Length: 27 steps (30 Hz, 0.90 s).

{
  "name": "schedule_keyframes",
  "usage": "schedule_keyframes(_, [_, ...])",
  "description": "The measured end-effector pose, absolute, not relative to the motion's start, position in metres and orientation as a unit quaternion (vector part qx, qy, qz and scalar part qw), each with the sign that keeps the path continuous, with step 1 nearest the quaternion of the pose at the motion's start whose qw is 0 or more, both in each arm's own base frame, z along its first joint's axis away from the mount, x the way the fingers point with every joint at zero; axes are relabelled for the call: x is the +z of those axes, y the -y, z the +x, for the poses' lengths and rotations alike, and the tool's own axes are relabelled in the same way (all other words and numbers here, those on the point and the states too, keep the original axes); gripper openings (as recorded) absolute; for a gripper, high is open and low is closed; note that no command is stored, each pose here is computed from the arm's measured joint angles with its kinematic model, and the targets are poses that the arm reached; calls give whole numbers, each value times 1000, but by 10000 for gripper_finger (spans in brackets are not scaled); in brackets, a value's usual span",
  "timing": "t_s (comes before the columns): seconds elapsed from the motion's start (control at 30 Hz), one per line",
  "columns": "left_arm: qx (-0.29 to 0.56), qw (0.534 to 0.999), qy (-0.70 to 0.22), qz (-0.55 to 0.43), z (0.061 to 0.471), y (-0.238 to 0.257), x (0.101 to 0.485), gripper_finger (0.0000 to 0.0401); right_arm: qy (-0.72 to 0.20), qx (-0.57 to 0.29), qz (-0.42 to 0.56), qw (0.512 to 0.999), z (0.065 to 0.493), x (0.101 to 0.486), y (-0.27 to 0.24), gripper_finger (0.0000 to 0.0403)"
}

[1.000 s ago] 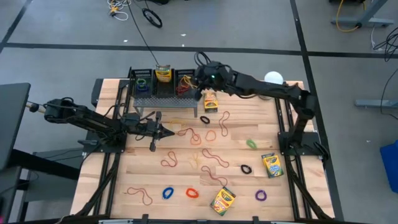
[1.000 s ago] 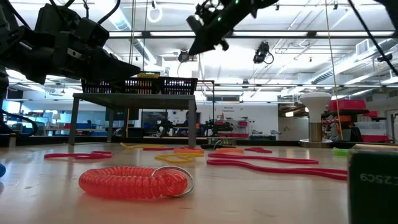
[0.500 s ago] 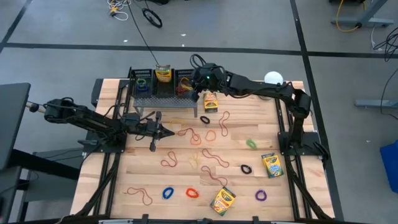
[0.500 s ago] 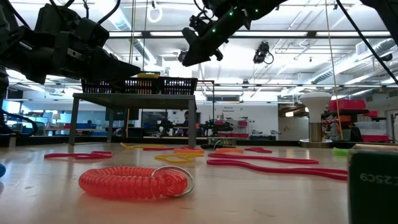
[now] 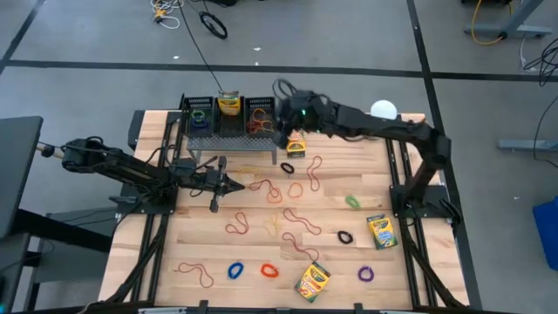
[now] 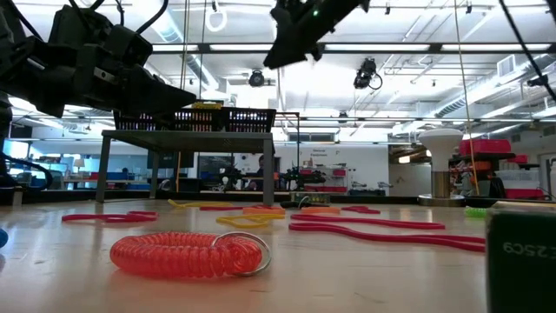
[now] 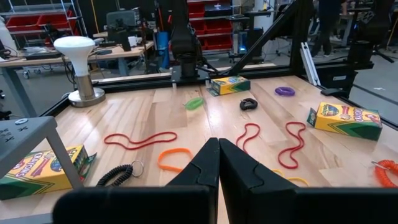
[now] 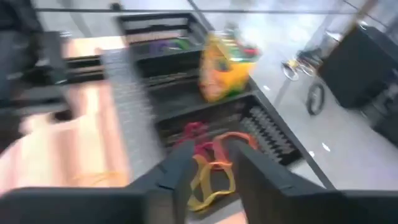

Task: Pick & Place Office Desk Supplies
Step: Put the top black spiral keychain into the left black bin

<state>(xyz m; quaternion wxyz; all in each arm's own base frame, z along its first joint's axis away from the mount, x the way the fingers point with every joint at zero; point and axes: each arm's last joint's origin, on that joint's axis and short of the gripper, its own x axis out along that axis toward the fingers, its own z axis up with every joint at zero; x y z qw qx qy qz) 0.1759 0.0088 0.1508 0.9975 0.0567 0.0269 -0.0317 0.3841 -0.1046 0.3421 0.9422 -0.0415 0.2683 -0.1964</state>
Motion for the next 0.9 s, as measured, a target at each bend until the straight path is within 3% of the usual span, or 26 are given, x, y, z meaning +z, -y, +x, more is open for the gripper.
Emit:
schedule_keyframes(0.13, [-32, 998, -27, 57, 176, -9, 151, 9, -282, -159, -56, 945, 374, 303, 74, 14])
schedule_keyframes(0.47, [-32, 998, -27, 57, 176, -9, 151, 9, -243, -153, -19, 958, 319, 219, 1, 6])
schedule_keyframes(0.9, [-30, 999, -22, 8, 176, -9, 152, 9, -256, -211, 52, 942, 285, 197, -42, 4])
